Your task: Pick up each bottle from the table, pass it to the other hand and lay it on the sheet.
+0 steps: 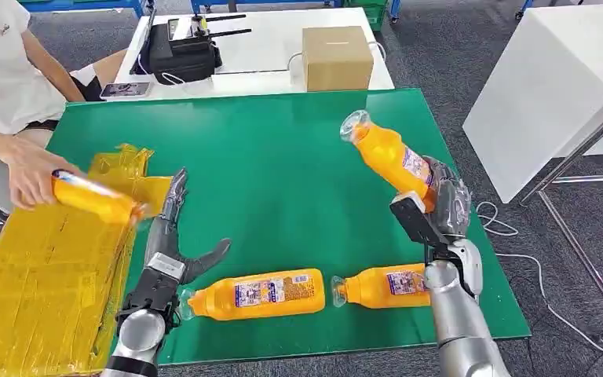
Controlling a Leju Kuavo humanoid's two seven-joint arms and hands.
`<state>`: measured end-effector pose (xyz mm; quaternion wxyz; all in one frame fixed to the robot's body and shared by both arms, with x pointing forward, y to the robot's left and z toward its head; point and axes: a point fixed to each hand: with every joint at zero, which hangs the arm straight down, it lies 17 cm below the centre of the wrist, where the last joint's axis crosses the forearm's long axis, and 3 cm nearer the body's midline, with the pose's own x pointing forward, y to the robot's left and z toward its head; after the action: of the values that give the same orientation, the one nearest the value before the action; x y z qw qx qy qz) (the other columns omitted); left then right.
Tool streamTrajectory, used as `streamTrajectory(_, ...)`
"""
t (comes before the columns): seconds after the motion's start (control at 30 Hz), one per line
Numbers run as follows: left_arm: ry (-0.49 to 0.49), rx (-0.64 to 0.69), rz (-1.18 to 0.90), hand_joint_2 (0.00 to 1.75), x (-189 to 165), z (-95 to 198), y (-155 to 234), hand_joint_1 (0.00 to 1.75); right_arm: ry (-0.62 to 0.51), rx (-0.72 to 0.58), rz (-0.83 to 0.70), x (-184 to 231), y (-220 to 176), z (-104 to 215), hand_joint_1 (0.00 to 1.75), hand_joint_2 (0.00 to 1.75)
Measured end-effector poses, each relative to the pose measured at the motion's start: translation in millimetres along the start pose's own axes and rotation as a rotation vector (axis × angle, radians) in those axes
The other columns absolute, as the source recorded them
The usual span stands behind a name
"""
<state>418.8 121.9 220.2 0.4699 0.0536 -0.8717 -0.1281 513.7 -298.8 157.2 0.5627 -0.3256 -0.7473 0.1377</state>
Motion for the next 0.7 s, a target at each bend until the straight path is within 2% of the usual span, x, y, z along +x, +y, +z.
streamTrajectory(0.1, 0.006, -0.034, 0.034, 1.75, 2, -1, -9, 0.0, -0.01, -0.022, -0.2, 13, -4, 2, 1.75, 1.75)
streamTrajectory(0.23, 0.001, -0.083, 0.08, 1.75, 10, -9, -23, 0.0, -0.022, 0.043, -0.396, 31, 17, 10, 1.75, 1.75)
streamTrajectory(0.5, 0.02, -0.181, 0.208, 1.75, 14, -21, -48, 0.0, -0.044, 0.184, -0.585, 72, 75, 28, 1.75, 1.75)
streamTrajectory(0.7, 0.024, -0.227, 0.251, 1.75, 16, -28, -60, 0.0, -0.064, 0.291, -0.64, 114, 125, 45, 1.75, 1.75)
